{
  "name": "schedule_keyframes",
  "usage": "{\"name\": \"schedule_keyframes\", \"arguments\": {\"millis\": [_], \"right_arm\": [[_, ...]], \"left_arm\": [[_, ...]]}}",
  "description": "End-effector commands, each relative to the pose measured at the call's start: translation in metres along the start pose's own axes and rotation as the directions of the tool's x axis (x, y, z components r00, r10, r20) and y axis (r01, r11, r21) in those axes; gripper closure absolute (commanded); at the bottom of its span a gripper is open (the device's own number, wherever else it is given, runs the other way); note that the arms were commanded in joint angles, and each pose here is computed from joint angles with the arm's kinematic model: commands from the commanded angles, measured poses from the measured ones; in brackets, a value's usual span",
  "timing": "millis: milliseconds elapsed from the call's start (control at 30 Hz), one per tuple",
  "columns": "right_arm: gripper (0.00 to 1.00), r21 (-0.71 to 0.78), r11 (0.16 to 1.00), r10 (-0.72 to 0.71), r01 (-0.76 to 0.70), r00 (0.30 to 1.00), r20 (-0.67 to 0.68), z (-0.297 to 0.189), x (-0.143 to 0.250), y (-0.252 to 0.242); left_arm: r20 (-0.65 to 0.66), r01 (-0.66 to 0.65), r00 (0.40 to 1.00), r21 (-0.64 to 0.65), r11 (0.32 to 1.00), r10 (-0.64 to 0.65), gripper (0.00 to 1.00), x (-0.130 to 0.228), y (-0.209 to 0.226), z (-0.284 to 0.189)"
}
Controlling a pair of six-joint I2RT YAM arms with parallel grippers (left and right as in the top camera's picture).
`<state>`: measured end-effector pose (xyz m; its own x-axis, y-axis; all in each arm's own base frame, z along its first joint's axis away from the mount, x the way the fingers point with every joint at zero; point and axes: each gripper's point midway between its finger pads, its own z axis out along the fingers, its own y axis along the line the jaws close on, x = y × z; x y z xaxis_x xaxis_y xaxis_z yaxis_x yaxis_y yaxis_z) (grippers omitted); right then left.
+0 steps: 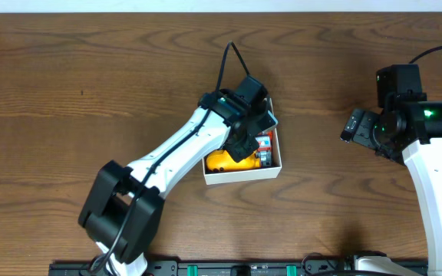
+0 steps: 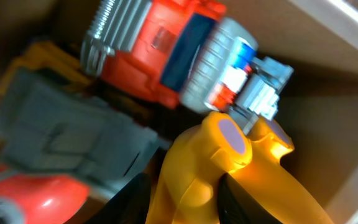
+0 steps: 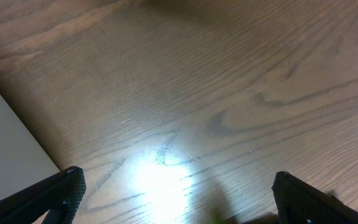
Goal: Pack container
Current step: 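Press the orange duck down into the box with the left gripper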
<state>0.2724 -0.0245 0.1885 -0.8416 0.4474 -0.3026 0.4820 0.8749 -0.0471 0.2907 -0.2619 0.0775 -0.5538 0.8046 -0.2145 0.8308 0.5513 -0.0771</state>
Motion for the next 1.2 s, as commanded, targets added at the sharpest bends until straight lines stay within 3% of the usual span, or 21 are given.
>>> {"name": "schedule_keyframes", "arguments": {"millis": [0, 200, 300, 567, 1033, 1167], "right_arm": [[0.01, 0.018, 1.000, -0.006, 0.006, 1.000, -0.003, 0.002, 0.000, -0.004], [0.01, 0.017, 1.000, -0.006, 0.006, 1.000, -0.003, 0.002, 0.000, -0.004], [0.01, 0.018, 1.000, -0.006, 0.006, 1.000, -0.003, 0.002, 0.000, -0.004], [0.01, 0.014, 1.000, -0.004, 0.004, 1.000, 0.003, 0.002, -0.002, -0.004], [0.01, 0.021, 1.000, -0.007, 0.007, 1.000, -0.002, 0.002, 0.000, -0.005], [0.01, 0.021, 1.000, -0.007, 0.007, 1.000, -0.003, 0.002, 0.000, -0.005]], "left_arm": [[-0.078, 0.071, 0.994, -0.002, 0.997, -0.071, 0.64, 0.013, 0.004, 0.021], [-0.117, 0.081, 0.990, 0.036, 0.996, -0.076, 0.67, 0.021, -0.003, 0.025], [-0.151, 0.123, 0.982, 0.040, 0.992, -0.116, 0.74, 0.028, -0.007, 0.025], [-0.220, 0.153, 0.970, 0.227, 0.962, -0.103, 0.76, 0.039, -0.057, 0.018], [-0.190, 0.109, 0.979, 0.211, 0.972, -0.068, 0.69, 0.032, -0.056, 0.021], [-0.200, 0.097, 0.978, 0.153, 0.983, -0.065, 0.69, 0.036, -0.045, 0.023]]}}
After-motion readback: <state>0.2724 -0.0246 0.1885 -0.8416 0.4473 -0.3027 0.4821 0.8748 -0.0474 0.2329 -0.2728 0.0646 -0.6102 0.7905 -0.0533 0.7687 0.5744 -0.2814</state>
